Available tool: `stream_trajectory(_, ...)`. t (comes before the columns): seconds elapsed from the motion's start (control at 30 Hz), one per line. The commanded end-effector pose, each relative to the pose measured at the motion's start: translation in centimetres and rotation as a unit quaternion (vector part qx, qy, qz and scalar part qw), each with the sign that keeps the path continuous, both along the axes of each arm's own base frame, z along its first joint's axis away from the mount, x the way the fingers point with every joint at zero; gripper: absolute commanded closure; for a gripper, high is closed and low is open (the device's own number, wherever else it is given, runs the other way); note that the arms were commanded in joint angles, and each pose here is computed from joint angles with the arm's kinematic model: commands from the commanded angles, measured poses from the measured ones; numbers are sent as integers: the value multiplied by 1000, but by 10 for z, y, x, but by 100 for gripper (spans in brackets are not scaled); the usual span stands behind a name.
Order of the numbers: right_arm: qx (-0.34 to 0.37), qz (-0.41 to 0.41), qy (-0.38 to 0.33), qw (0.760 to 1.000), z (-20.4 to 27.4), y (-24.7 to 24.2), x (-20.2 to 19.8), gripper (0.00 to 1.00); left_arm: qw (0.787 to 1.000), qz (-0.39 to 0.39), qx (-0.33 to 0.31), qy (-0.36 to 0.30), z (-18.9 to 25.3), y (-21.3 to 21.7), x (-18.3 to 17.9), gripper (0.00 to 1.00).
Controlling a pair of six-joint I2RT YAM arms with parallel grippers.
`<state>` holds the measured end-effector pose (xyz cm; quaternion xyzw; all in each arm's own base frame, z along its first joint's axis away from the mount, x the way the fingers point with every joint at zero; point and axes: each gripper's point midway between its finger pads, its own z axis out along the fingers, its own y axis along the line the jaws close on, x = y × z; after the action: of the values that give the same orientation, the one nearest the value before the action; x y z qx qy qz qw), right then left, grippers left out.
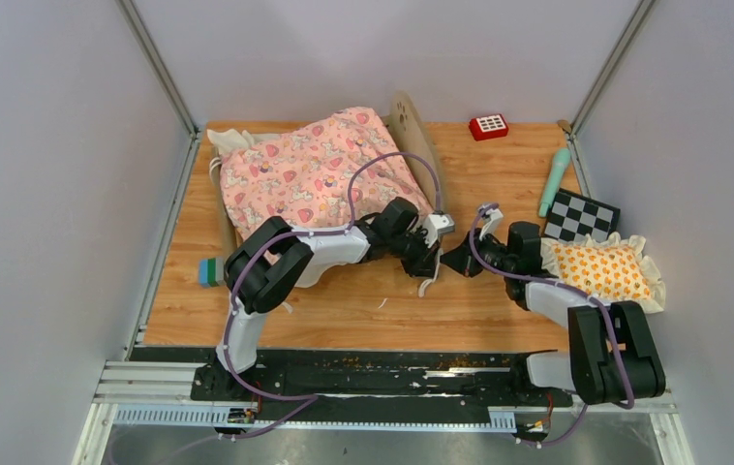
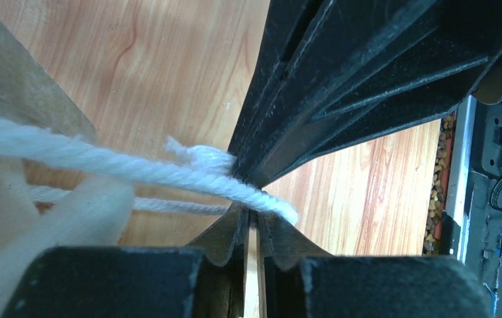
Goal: Set up the pet bed
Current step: Tie the ropes to the bed frame.
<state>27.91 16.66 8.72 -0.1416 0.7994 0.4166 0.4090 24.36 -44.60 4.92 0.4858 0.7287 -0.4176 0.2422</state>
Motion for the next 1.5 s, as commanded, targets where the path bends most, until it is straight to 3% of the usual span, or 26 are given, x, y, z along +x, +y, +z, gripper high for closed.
stream_trajectory(0.0,-15,-64,-2,998,9,-12,15,100,1000,0,-15,-25,13,-11,8,85)
stream_trajectory(0.27,-45,-155,20,987,5,-36,21,100,999,22,-9,-29,14,-10,15,69)
stream_trajectory(0.37,-54,-178,20,982,5,-44,22,100,999,28,-8,-30,15,-9,15,52)
stream_trajectory(0.47,-57,-183,20,981,4,-45,22,100,999,33,-8,-35,17,-7,17,47)
stream_trajectory(0.53,-57,-180,23,982,3,-44,22,100,999,38,-6,-38,18,-6,18,31)
stream_trajectory(0.57,-57,-179,25,982,2,-44,21,100,998,43,-4,-41,18,-6,20,29)
stream_trajectory(0.67,-56,-175,28,983,0,-43,20,100,997,60,0,-49,19,-3,25,29)
stream_trajectory(0.77,-57,-176,27,982,1,-43,20,100,995,79,-1,-58,21,0,31,37)
stream_trajectory(1.03,-56,-175,26,983,2,-43,21,100,996,80,-11,-50,24,3,31,83)
stream_trajectory(1.1,-57,-175,26,983,2,-43,21,100,996,78,-14,-44,25,3,30,88)
stream_trajectory(1.2,-57,-176,25,982,2,-43,20,100,995,85,-17,-44,27,5,31,85)
stream_trajectory(1.3,-59,-176,23,982,3,-44,20,100,994,98,-18,-52,31,8,34,69)
stream_trajectory(1.47,-58,-176,23,982,4,-44,21,100,992,111,-15,-59,35,14,36,58)
